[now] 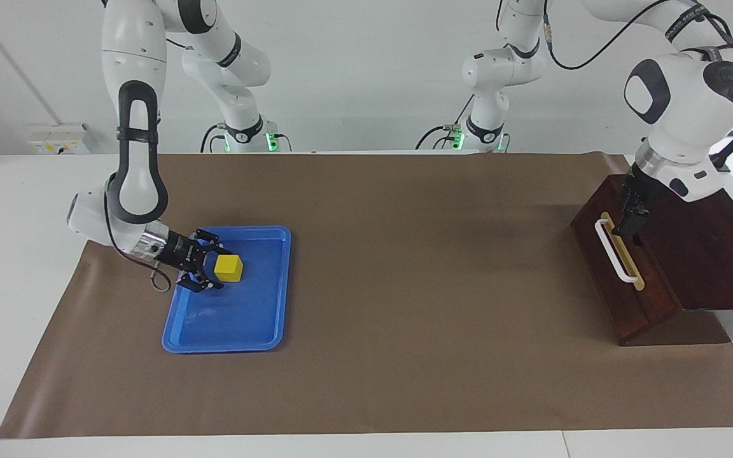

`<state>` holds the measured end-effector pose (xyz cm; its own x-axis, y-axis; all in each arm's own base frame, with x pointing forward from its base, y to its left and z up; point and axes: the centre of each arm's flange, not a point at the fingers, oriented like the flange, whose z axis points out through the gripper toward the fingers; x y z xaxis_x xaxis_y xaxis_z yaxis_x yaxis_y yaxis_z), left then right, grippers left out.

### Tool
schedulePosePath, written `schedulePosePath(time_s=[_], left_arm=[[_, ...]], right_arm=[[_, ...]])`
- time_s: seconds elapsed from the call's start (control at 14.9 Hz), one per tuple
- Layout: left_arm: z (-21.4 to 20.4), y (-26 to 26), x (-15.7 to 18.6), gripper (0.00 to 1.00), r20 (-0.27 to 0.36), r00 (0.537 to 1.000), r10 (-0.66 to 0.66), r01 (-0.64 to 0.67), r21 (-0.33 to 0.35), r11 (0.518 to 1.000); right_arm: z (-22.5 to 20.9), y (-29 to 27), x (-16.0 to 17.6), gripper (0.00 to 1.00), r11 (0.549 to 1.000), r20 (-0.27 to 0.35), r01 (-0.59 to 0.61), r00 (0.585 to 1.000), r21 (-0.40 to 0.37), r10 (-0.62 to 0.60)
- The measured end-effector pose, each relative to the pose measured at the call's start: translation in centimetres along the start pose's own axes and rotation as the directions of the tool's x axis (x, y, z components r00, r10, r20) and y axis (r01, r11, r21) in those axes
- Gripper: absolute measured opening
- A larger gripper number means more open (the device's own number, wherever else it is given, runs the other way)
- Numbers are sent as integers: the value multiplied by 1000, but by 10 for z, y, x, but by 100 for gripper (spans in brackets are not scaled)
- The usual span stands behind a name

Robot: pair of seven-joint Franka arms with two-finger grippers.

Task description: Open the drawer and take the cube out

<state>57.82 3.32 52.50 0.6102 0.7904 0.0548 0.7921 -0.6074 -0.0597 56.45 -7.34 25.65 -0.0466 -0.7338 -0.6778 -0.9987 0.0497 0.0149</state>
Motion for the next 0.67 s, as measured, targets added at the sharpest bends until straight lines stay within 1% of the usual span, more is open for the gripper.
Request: schedulePosePath(time_s=[0.13,0.27,0.4,0.47,0.6,0.67], left_arm=[[-4,3,-9,100,22,987,162,-162,-8,987],[-3,4,-16,100,61,944,324,-323,-26,946],[-5,3,-21,100,96,876,474,-470,-62,881],[-7,-1,-23,100,114,836,537,-532,-70,844],[-13,-9,-30,100,145,759,635,-631,-80,772],[-18,-13,-33,100,150,731,666,-662,-85,745]], right_arm=[[-9,-6,-19,100,1000,-17,18,1000,-12,-18],[-27,-16,-54,100,998,-58,55,997,-43,-58],[-49,-23,-102,100,987,-122,138,982,-77,-147],[-60,-22,-125,100,977,-157,188,967,-102,-202],[-84,-16,-166,100,948,-215,275,927,-161,-306],[-97,-13,-183,100,929,-237,316,904,-192,-356]])
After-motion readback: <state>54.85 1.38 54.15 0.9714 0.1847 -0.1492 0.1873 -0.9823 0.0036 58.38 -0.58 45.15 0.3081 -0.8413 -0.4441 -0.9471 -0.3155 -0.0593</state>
